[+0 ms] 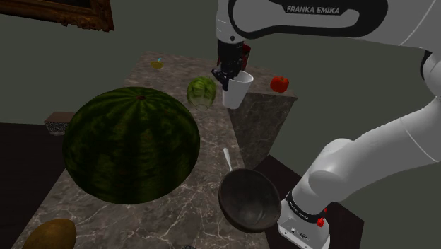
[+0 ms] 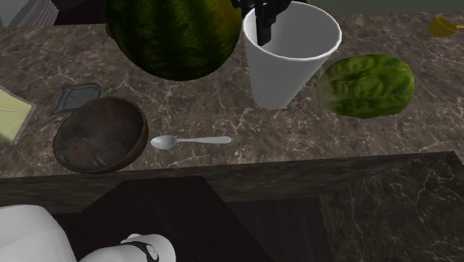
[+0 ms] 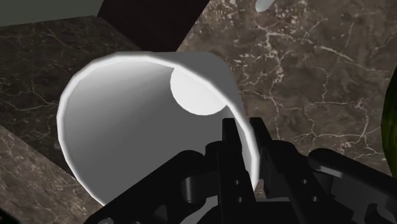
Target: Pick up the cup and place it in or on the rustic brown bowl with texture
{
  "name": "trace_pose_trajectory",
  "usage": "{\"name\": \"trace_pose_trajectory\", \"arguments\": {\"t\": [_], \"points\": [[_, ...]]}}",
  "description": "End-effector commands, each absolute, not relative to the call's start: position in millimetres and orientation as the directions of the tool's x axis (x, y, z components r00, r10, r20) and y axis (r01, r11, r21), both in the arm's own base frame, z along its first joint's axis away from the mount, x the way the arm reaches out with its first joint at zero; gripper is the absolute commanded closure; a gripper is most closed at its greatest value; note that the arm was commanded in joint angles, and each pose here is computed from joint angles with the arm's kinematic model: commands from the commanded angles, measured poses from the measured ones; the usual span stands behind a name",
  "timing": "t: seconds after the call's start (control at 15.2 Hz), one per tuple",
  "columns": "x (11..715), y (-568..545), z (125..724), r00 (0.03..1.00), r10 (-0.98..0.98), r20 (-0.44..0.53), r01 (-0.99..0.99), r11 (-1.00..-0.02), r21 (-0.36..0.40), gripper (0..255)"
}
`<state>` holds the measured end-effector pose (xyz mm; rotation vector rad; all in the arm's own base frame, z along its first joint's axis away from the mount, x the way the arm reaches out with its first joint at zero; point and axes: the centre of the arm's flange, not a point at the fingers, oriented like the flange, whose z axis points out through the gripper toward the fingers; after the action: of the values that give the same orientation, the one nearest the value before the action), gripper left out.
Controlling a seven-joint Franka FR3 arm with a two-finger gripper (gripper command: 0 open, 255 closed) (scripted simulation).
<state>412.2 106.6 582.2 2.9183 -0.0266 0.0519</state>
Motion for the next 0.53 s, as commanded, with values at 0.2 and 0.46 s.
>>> {"name": "trace_pose_trajectory", "arguments": {"t": [0.2,0.46], "points": [[360.1,146.5,585.6,0.999,-0.014,0.037,-0.022,-0.975,0.221,255],[318.3,178.5,590.2,0.999,-0.014,0.037,-0.022,-0.975,0.221,255]]}}
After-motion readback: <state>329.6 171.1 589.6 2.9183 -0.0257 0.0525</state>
